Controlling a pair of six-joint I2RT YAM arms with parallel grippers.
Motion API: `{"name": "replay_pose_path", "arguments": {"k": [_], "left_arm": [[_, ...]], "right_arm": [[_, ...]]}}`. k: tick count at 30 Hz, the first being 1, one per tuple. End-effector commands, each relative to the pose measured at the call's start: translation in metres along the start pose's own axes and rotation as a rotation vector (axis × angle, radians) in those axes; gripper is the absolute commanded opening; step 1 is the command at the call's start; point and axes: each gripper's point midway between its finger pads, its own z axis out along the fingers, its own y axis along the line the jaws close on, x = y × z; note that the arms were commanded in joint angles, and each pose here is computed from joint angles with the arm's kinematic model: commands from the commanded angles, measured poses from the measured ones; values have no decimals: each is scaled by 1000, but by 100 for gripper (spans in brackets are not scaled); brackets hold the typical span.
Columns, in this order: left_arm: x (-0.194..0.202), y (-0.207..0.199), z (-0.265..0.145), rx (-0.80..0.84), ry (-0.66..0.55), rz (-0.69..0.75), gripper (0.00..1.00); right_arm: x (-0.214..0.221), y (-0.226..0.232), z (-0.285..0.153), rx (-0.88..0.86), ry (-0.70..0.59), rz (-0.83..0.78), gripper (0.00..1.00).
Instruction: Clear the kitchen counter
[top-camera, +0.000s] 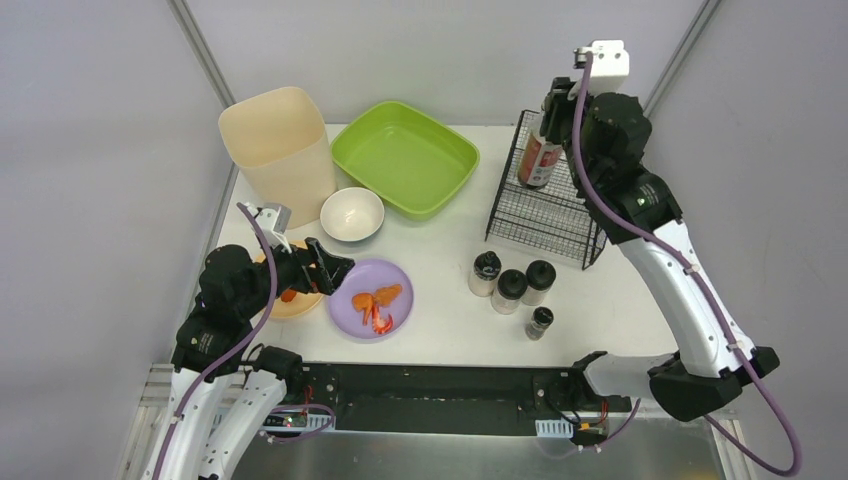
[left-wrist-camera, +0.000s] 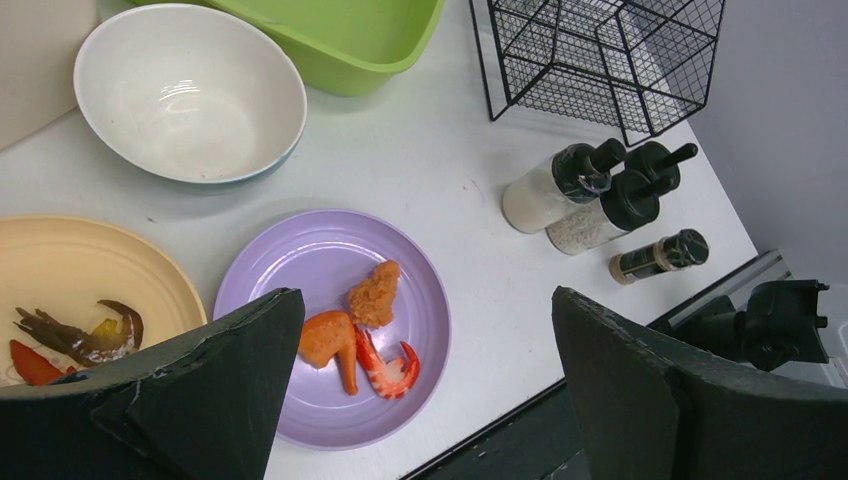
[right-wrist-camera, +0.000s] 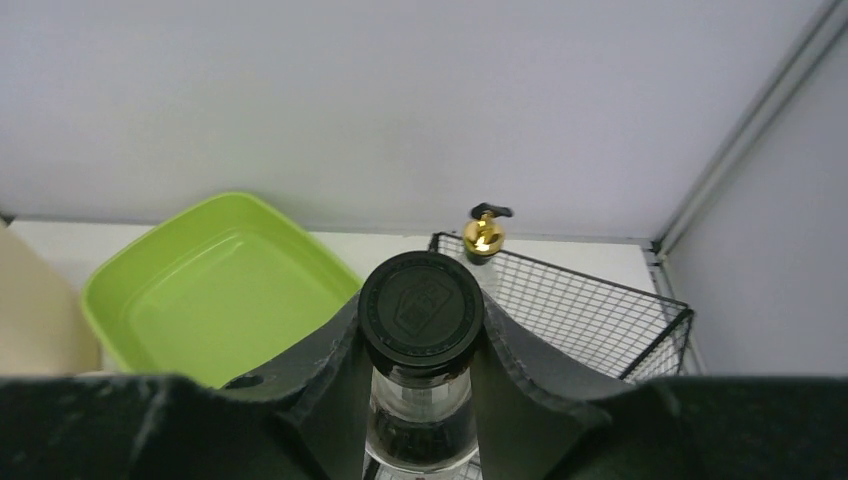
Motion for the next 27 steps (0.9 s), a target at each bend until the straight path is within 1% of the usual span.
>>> {"name": "replay_pose_path", "arguments": {"k": [1, 8, 15, 22, 27], "left_arm": [[-8, -5, 0, 25, -25, -3, 100], [-8, -6, 0, 28, -26, -5, 100], [-7, -10, -2, 50, -23, -8, 100], [-5, -14, 1, 73, 3, -24, 100], [-4, -17, 2, 92, 11, -32, 100]], "right_arm": [[-73, -34, -5, 62, -188, 100, 0], [-65, -78, 29, 185, -172, 118, 0], [-61, -124, 61, 264, -200, 164, 0], [-57, -149, 89, 309, -193, 160, 0], [-47, -160, 111, 335, -174, 153, 0]]}}
